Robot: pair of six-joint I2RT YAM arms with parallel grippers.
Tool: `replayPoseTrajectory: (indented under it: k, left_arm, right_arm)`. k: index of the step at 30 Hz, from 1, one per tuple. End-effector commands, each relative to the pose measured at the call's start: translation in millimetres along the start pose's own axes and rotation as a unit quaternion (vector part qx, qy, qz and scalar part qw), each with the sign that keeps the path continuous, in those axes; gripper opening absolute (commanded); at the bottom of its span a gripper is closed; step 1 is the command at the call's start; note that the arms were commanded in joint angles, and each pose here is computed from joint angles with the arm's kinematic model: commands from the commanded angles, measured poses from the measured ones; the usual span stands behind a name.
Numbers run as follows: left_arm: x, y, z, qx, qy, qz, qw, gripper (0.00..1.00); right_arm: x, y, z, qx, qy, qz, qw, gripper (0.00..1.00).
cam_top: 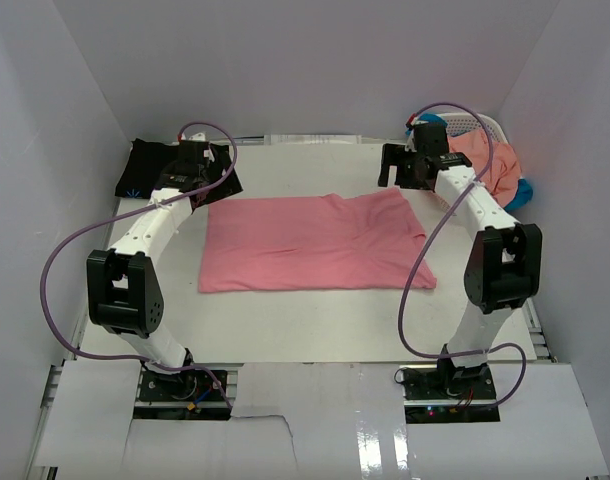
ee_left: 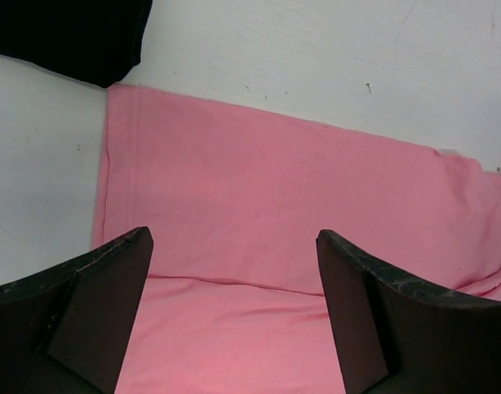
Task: Fold and stack the t-shirts
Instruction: Grap the side of the flattened tshirt furthest away from the robot with both arms
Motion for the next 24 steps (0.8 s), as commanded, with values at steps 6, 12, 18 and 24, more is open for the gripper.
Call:
replayPoseTrajectory:
  k: [6,12,18,24]
  left_arm:
    - [-1.1,-1.6,8.5,0.002,-0.010,0.009,1.000,0.92]
    - [6.2,0.9,4.2,-0.004,0.000,0.015,1.000,0.92]
    - [10.5,4.1,1.6,-0.004,0.003,0.022,1.000,0.92]
    - [12.7,3.8,-0.5,-0.002,0.007,0.022,1.000,0.92]
  right_arm:
    - [25.5,9.1,-13.2,0.021,0.089,0.031,0.995,0.92]
    - [58.0,6.0,-25.2,0.011,0.110,0.033,0.993,0.85]
    - [85.9,-2.4,-29.1,0.005,0.117,0.025,0.993,0.84]
    - [108.7,-13.7,-24.7,-0.005,0.109,0.012,0.994,0.84]
Point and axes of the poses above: each gripper's point midway between its finger pads, its own x axis out along the fingers, its own y axis along the line the jaws close on, z = x × y, the point moved 2 cm from there along -x, back along the fingers, and after that the axes turned 12 degrees about -x, right-handed, at the moved point
